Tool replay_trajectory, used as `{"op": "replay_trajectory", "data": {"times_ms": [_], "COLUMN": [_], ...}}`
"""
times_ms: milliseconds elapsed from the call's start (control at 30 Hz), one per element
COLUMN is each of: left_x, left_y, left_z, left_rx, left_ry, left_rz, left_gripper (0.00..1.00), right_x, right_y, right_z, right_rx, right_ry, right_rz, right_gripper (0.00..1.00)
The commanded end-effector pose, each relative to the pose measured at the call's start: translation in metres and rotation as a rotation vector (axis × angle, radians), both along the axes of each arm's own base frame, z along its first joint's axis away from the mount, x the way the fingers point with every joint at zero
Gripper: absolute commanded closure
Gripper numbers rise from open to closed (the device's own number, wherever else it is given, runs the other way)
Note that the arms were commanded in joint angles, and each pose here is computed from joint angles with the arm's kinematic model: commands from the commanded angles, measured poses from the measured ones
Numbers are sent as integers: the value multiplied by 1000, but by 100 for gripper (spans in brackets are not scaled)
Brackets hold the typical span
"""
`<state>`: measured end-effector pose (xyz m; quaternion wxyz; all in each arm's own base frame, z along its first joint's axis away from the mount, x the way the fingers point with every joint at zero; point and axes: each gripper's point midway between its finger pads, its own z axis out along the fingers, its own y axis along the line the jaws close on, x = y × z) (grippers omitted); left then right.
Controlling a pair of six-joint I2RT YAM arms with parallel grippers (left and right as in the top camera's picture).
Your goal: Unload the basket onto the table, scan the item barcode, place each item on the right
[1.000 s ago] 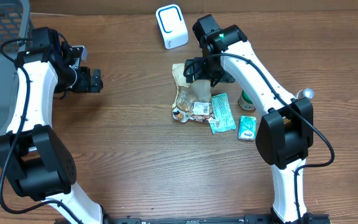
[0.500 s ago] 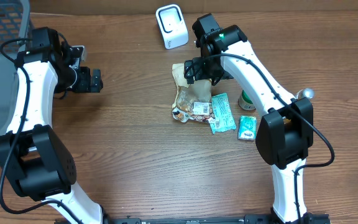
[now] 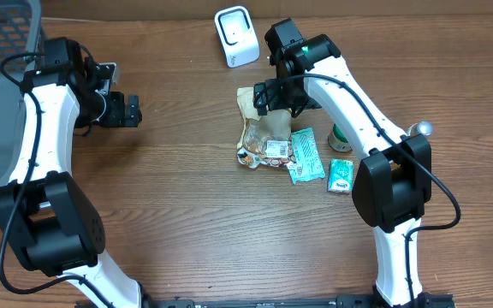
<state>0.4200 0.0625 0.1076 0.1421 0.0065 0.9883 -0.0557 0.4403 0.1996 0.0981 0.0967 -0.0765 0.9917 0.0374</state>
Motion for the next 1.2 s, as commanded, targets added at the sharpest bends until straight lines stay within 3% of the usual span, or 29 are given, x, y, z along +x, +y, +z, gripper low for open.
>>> {"op": "replay_trajectory", "data": {"times_ms": [0, 300, 400, 533, 633, 800, 833, 1167], "left_x": [5, 5, 5, 5, 5, 5, 5, 5], "left_y": [0, 0, 0, 0, 0, 0, 0, 0], "left_z": [7, 7, 7, 7, 7, 7, 7, 7], "left_rx": [3, 3, 3, 3, 3, 3, 3, 3], "left_ry": [-20, -20, -20, -20, -20, -20, -20, -20], "left_rz": [10, 10, 10, 10, 10, 10, 10, 10], "left_gripper": [0, 0, 0, 1, 1, 0, 0, 0], "right_x": [2, -17, -43, -73, -136, -213, -245, -410], "right_y": [-5, -14, -39, -67, -104, -140, -154, -210], "right_z": [17, 153, 234, 299, 354, 395, 403, 367], "right_rx": [5, 126, 124, 128, 144, 202, 222, 328], "right_ry": [-40, -313, -517, -699, -837, -975, -1017, -1091], "right_rz": [-2, -4, 5, -46, -88, -112, -117, -95], "right_gripper": [0, 0, 0, 0, 0, 0, 0, 0]}}
